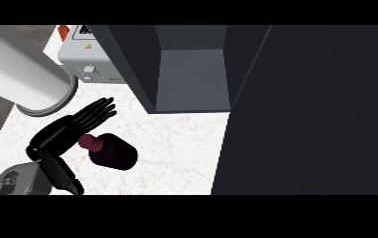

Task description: Pick up the wine, place it into the cabinet and close the cabinet

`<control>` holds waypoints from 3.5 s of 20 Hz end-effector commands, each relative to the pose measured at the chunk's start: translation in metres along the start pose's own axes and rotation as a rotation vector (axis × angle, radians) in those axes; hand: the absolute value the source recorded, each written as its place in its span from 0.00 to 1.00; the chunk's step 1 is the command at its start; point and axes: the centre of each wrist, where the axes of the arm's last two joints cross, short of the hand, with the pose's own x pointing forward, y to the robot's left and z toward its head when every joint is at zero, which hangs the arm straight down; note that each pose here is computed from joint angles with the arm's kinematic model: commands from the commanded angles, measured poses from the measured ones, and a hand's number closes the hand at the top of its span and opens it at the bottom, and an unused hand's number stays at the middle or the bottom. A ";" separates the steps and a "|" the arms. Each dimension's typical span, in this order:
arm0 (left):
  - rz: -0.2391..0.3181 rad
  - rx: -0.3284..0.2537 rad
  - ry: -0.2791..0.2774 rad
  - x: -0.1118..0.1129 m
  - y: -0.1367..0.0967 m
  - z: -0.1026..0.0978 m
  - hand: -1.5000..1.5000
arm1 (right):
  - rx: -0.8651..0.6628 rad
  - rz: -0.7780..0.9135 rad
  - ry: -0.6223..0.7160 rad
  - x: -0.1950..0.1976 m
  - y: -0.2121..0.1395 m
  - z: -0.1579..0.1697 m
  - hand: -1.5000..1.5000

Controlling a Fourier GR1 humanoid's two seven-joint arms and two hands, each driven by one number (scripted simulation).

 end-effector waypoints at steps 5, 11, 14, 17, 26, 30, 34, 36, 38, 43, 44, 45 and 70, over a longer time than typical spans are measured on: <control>0.001 -0.001 -0.021 -0.029 0.010 0.017 0.00 | -0.022 0.018 -0.083 0.032 -0.005 0.028 0.00; 0.015 -0.010 0.000 -0.059 -0.002 -0.008 0.00 | -0.027 0.035 -0.099 0.025 -0.007 0.022 0.00; 0.061 -0.035 0.044 -0.061 0.010 -0.008 0.00 | -0.012 0.031 -0.101 0.027 -0.003 0.020 0.00; 0.123 -0.040 0.065 -0.082 -0.001 0.006 0.00 | -0.006 0.041 -0.087 0.025 -0.006 0.022 0.00; 0.129 -0.077 0.061 -0.099 -0.015 -0.009 0.00 | -0.026 0.044 -0.078 0.022 -0.006 0.021 0.00; 0.140 -0.098 0.031 -0.098 -0.014 -0.022 0.00 | 0.004 0.059 -0.079 0.020 -0.007 0.020 0.00; 0.191 -0.067 -0.002 -0.103 -0.014 -0.013 0.00 | 0.005 0.058 -0.087 0.022 -0.008 0.022 0.00; 0.193 -0.057 -0.003 -0.112 -0.020 -0.010 1.00 | -0.007 0.037 -0.073 0.018 -0.004 0.025 0.00; 0.209 -0.062 0.009 -0.112 -0.018 -0.006 1.00 | -0.002 0.039 -0.071 0.023 -0.006 0.026 0.00; 0.148 -0.046 -0.030 -0.119 -0.026 -0.003 1.00 | -0.016 0.036 -0.064 0.015 -0.001 0.020 0.00; 0.129 -0.047 -0.065 -0.095 -0.003 -0.020 1.00 | -0.005 0.041 -0.072 0.021 -0.006 0.025 0.00; 0.129 -0.052 -0.073 -0.105 -0.013 -0.007 1.00 | -0.005 0.036 -0.092 0.027 -0.009 0.024 0.00; 0.077 0.492 -0.238 -0.083 -0.091 -0.013 1.00 | -0.041 0.045 -0.067 0.029 -0.015 0.050 0.00</control>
